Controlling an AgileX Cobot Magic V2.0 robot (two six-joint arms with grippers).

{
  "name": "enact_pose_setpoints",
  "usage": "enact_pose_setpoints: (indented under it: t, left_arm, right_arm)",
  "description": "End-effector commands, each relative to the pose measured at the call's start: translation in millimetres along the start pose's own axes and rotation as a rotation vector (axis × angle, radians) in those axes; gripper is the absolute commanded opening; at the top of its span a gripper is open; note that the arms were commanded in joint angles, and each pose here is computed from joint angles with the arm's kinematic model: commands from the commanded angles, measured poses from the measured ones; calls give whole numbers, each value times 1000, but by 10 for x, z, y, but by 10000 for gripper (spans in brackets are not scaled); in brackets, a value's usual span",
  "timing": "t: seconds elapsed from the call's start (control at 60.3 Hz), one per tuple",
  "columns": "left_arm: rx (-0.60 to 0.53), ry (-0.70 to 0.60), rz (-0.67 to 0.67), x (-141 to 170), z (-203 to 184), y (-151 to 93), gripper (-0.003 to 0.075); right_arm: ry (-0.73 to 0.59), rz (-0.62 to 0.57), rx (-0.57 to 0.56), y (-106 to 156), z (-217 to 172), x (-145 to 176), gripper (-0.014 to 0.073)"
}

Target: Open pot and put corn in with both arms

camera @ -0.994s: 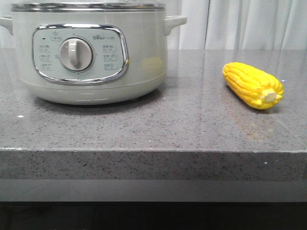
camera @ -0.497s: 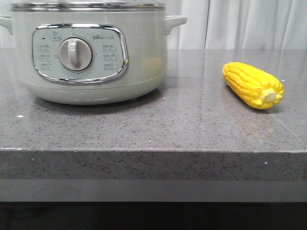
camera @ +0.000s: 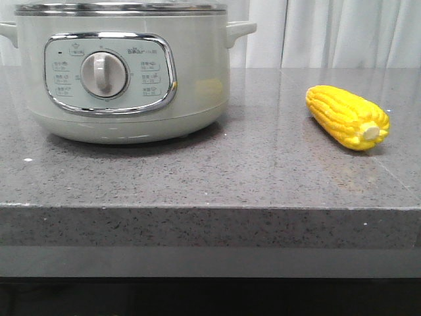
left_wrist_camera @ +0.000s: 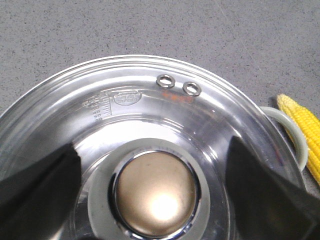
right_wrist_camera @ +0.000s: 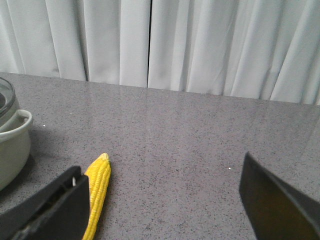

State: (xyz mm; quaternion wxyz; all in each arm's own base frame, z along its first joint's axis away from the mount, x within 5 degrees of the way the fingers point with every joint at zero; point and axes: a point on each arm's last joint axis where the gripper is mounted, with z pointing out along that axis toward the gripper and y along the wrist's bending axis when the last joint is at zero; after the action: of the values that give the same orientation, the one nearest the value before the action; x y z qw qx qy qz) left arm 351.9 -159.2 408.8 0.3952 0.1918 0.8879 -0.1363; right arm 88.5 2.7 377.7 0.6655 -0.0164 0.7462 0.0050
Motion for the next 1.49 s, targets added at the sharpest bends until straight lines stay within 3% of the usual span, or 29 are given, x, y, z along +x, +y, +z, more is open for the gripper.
enact_pose_setpoints:
  t: [0.0,0.133,0.464,0.746,0.912,1.243,1.475]
  left_arm:
    - [20,-122,0,-156,-284,-74,442]
    - [10,-88,10,-125,-280,-65,368]
    - [-9,-73,24,-111,-279,-48,351]
    - [-9,-70,24,-109,-279,-49,198]
    - [-9,-100,25,-133,-345,-55,185]
    - [-15,-311,80,-226,-1135,-137,185]
    - [-13,-334,96,-25,-1657,-189,185]
  right_arm:
    - [-99,-15,15,-14,-12,-161,622]
    - [-99,-15,15,-14,-12,-161,622]
    - [-99,-15,15,-14,-12,-161,622]
    - [-99,-15,15,-14,-12,-161,622]
    - [-99,-15,15,-14,-12,-161,622]
    - [-99,-15,15,-14,-12,-161,622]
    - [-88,-15,14,-13,-11,-150,622]
